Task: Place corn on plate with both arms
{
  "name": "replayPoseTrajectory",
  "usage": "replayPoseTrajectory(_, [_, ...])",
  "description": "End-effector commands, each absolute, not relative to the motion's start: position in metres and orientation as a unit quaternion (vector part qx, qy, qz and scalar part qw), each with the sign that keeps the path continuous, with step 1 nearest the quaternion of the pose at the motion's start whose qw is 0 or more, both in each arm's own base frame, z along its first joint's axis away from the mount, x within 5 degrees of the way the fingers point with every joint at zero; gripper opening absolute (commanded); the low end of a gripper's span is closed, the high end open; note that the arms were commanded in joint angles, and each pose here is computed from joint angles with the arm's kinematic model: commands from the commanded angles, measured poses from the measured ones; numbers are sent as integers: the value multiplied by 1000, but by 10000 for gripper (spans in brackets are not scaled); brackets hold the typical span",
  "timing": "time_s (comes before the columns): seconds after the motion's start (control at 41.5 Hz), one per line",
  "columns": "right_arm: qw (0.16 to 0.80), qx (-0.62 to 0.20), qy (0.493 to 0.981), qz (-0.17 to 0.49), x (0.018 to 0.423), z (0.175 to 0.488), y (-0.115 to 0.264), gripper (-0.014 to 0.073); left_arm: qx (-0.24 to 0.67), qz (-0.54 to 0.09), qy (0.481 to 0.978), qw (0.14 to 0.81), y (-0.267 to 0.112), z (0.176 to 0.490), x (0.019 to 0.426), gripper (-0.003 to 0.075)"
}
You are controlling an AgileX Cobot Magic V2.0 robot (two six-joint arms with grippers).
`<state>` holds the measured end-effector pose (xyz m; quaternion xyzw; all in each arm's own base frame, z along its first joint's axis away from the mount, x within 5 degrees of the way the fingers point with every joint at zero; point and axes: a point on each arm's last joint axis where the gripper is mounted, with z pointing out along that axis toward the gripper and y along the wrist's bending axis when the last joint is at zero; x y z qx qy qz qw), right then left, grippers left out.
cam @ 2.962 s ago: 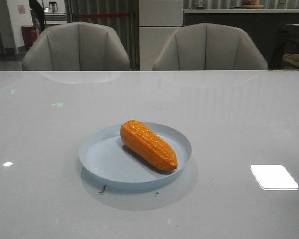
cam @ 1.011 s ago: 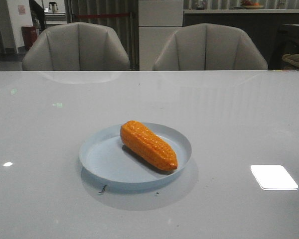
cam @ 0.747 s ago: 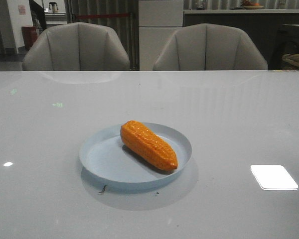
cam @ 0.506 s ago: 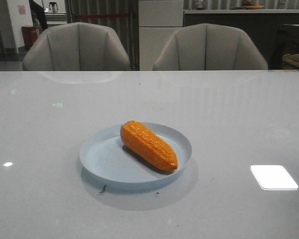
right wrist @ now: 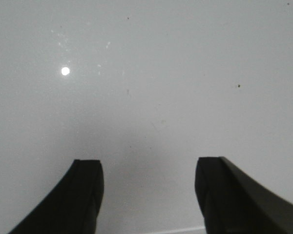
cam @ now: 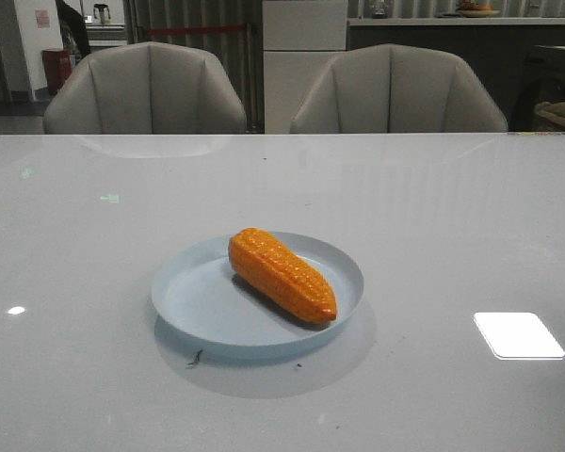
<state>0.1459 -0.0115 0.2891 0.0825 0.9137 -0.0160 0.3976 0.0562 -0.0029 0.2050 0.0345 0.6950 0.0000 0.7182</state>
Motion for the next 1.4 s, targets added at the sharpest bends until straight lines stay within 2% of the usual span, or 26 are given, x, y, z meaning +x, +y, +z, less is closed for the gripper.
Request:
replayPoseTrajectory(0.0, [477, 71, 876, -16, 138, 309, -11, 442, 29, -3, 675, 737, -3, 201, 57, 94])
replayPoseTrajectory(0.169, [550, 66, 832, -6, 119, 314, -9, 209, 29, -3, 675, 737, -3, 201, 57, 94])
replayPoseTrajectory(0.289, [562, 71, 824, 7, 114, 310, -7, 42, 29, -3, 675, 737, -3, 201, 57, 94])
replayPoseTrajectory(0.458, [603, 85, 792, 43, 108, 294, -4, 66, 29, -3, 675, 737, -3, 201, 57, 94])
replayPoseTrajectory(0.578, [664, 96, 738, 68, 98, 279, -3, 65, 29, -3, 675, 737, -3, 201, 57, 94])
replayPoseTrajectory(0.722, [718, 74, 690, 54, 78, 255, -3, 65, 29, -3, 675, 737, -3, 201, 57, 94])
replayPoseTrajectory(0.963, [753, 55, 654, 37, 55, 215, -2, 65, 29, -3, 675, 737, -3, 201, 57, 94])
replayPoseTrajectory(1.18, [700, 52, 711, 41, 54, 201, 0, 65, 29, -3, 675, 737, -3, 201, 57, 94])
replayPoseTrajectory(1.373, [694, 53, 717, 43, 54, 199, 0, 65, 29, -3, 675, 737, -3, 201, 57, 94])
